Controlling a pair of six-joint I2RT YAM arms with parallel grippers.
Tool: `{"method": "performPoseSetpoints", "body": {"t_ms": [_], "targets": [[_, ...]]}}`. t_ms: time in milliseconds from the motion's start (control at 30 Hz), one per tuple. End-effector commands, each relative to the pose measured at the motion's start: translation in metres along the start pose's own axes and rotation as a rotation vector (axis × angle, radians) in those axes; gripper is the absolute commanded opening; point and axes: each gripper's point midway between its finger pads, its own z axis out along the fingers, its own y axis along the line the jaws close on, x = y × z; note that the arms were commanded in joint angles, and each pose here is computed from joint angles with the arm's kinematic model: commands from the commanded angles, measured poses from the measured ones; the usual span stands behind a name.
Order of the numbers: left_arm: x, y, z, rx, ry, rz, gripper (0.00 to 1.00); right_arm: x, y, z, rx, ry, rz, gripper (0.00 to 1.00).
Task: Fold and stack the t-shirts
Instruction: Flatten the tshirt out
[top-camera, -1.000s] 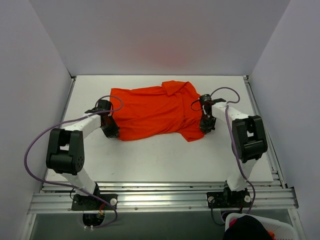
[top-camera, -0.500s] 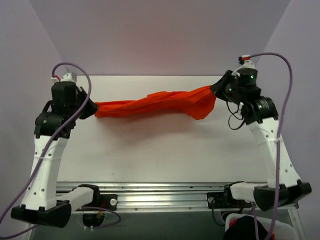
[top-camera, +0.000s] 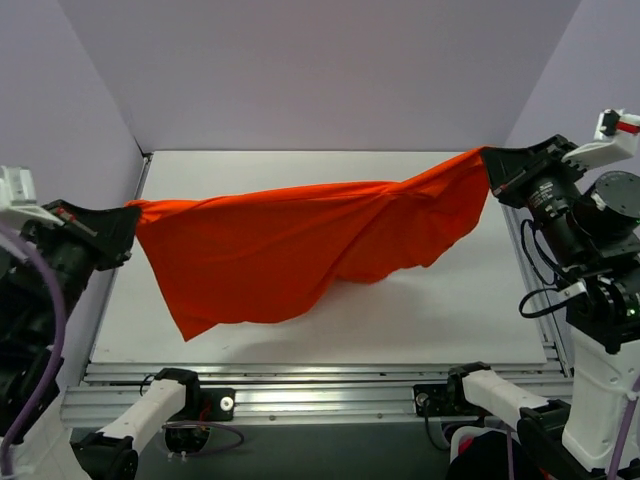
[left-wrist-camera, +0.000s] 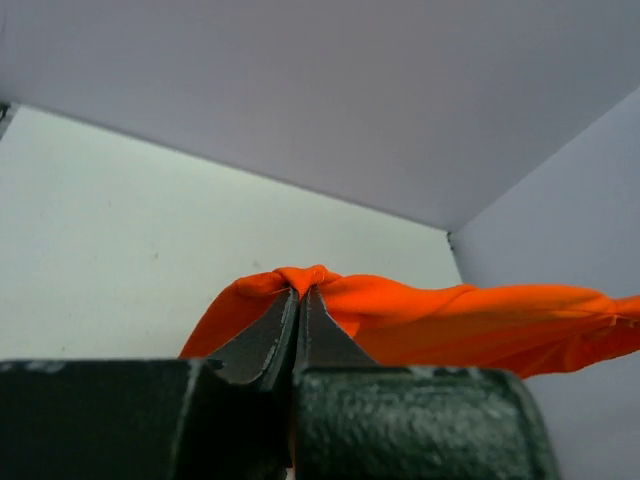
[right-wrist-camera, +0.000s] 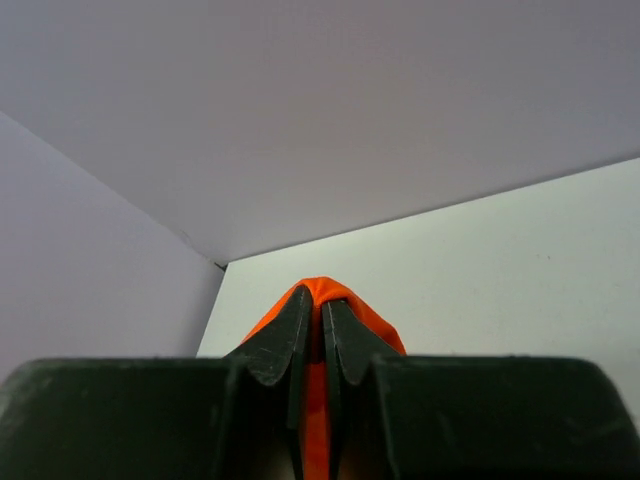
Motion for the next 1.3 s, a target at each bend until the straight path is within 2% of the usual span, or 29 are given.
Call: {"method": "performPoseSetpoints", "body": {"t_ms": [0,133,200,267,300,367,500,533,600,633,733,767,833,867,900,933,967,1000,1033,1067,1100,1133,1167,1267], "targets": [[-0.025,-0.014,-0.004,0.032,-0.039,0.065,0.02,-0.035,0.009,-0.016,-0.002,-0.108,-0.018,0.0],[-0.053,-0.031,0.004,0.067,-0.102,0.065,0.02,-0.057,0.024,-0.001,-0.043,-0.165,-0.023,0.0],[-0.058,-0.036,0.024,0.078,-0.108,0.059,0.02,-0.068,0.033,0.009,-0.08,-0.203,-0.049,0.0],[-0.055,-0.034,0.044,0.061,-0.093,0.049,0.02,-0.059,0.029,0.042,-0.061,-0.17,-0.06,0.0],[-0.048,-0.026,0.067,0.023,-0.068,0.045,0.02,-0.054,0.024,0.056,-0.038,-0.153,-0.053,0.0],[-0.035,-0.017,0.094,-0.017,-0.035,0.024,0.02,-0.03,0.007,0.093,0.031,-0.078,-0.034,0.0],[0.015,0.013,0.157,-0.092,0.054,-0.026,0.02,0.031,-0.039,0.147,0.166,0.036,-0.01,0.0],[0.05,0.033,0.175,-0.144,0.129,-0.043,0.02,0.049,-0.054,0.159,0.212,0.069,-0.015,0.0],[0.079,0.051,0.203,-0.185,0.168,-0.071,0.02,0.093,-0.084,0.176,0.278,0.152,-0.031,0.0],[0.111,0.072,0.215,-0.239,0.23,-0.088,0.02,0.124,-0.108,0.187,0.337,0.206,-0.045,0.0],[0.161,0.104,0.253,-0.314,0.314,-0.108,0.02,0.176,-0.144,0.209,0.401,0.294,-0.072,0.0],[0.191,0.125,0.274,-0.364,0.374,-0.109,0.02,0.191,-0.157,0.216,0.432,0.307,-0.081,0.0],[0.221,0.147,0.295,-0.414,0.448,-0.129,0.02,0.227,-0.184,0.235,0.488,0.366,-0.094,0.0],[0.249,0.161,0.316,-0.438,0.538,-0.138,0.02,0.236,-0.19,0.245,0.497,0.377,-0.099,0.0],[0.259,0.172,0.326,-0.46,0.579,-0.148,0.02,0.232,-0.186,0.261,0.482,0.362,-0.096,0.0],[0.265,0.177,0.335,-0.464,0.608,-0.143,0.02,0.256,-0.201,0.278,0.511,0.409,-0.108,0.0],[0.288,0.19,0.344,-0.488,0.687,-0.154,0.02,0.259,-0.201,0.288,0.511,0.424,-0.119,0.0],[0.271,0.183,0.36,-0.452,0.653,-0.162,0.02,0.259,-0.2,0.301,0.512,0.422,-0.143,0.0],[0.265,0.189,0.366,-0.455,0.633,-0.2,0.05,0.251,-0.192,0.33,0.485,0.387,-0.151,0.0],[0.261,0.194,0.376,-0.443,0.608,-0.241,0.3,0.248,-0.191,0.339,0.485,0.389,-0.166,0.0],[0.252,0.198,0.38,-0.446,0.589,-0.291,0.56,0.231,-0.183,0.364,0.472,0.329,-0.175,0.51],[0.239,0.212,0.382,-0.478,0.555,-0.349,0.97,0.231,-0.19,0.364,0.514,0.341,-0.189,0.86],[0.233,0.217,0.384,-0.485,0.545,-0.362,0.94,0.221,-0.189,0.369,0.53,0.311,-0.193,1.0],[0.187,0.222,0.385,-0.461,0.445,-0.419,0.94,0.201,-0.184,0.376,0.531,0.24,-0.19,1.0]]}}
